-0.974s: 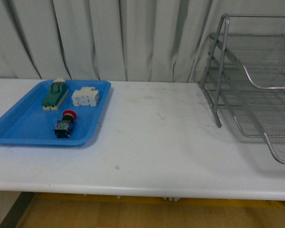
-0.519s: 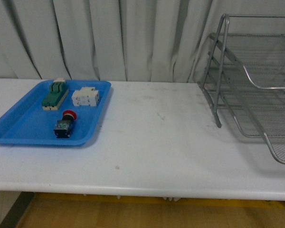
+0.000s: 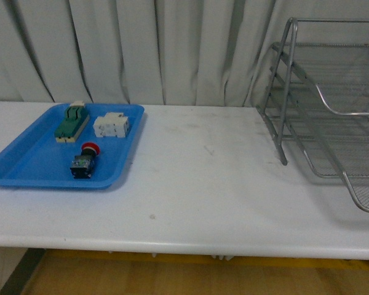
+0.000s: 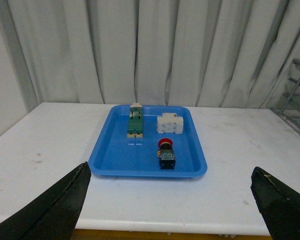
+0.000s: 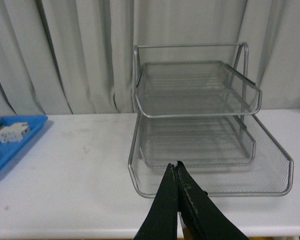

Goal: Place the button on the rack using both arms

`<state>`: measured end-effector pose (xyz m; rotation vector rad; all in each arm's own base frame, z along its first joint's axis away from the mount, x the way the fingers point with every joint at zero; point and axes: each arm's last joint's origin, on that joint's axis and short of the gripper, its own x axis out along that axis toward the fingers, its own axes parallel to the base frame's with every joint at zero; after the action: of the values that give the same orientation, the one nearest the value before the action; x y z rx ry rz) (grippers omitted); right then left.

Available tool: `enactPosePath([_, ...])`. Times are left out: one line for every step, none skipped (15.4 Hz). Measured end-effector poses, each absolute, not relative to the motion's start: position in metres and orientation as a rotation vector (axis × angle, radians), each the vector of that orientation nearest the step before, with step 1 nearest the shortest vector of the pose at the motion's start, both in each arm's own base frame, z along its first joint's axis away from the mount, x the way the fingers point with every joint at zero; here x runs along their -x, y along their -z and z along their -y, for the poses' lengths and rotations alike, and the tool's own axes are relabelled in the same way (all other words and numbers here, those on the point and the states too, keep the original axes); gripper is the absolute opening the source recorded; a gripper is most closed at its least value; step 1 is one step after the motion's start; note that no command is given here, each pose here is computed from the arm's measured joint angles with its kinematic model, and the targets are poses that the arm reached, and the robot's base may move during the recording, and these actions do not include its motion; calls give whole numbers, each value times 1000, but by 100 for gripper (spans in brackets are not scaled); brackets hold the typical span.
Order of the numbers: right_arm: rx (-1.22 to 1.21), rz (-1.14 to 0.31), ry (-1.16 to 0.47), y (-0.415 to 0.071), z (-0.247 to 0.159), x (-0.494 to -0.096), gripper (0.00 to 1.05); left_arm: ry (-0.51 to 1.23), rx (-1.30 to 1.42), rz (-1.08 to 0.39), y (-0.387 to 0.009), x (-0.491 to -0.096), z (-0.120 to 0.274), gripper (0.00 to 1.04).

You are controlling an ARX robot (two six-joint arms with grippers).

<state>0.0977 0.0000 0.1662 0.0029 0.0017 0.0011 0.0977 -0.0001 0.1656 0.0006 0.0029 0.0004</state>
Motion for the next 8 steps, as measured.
enactPosePath([-3,16,1,-169,0,-97,2,1,-1,-3,-166,-98,0,98])
enactPosePath([-3,-3,0,-166,0,-97,2,0,-1,-2,-166,-98,0,98])
enactPosePath([-3,5,0,-167,0,-97,2,1,-1,-3,-166,-98,0,98])
enactPosePath([-2,3,0,-167,0,-97,2,1,-1,-3,-166,-98,0,98])
enactPosePath([-3,4,0,-167,0,-97,2,1,-1,-3,-166,-98,0,98])
enactPosePath([-2,3,0,-167,0,-97,9,1,-1,-3,-166,-98,0,98])
enactPosePath([-2,3,0,-167,0,-97,22,1,-1,-3,-166,-98,0,98])
enactPosePath([-2,3,0,-167,0,-97,33,1,-1,-3,-166,-98,0,98])
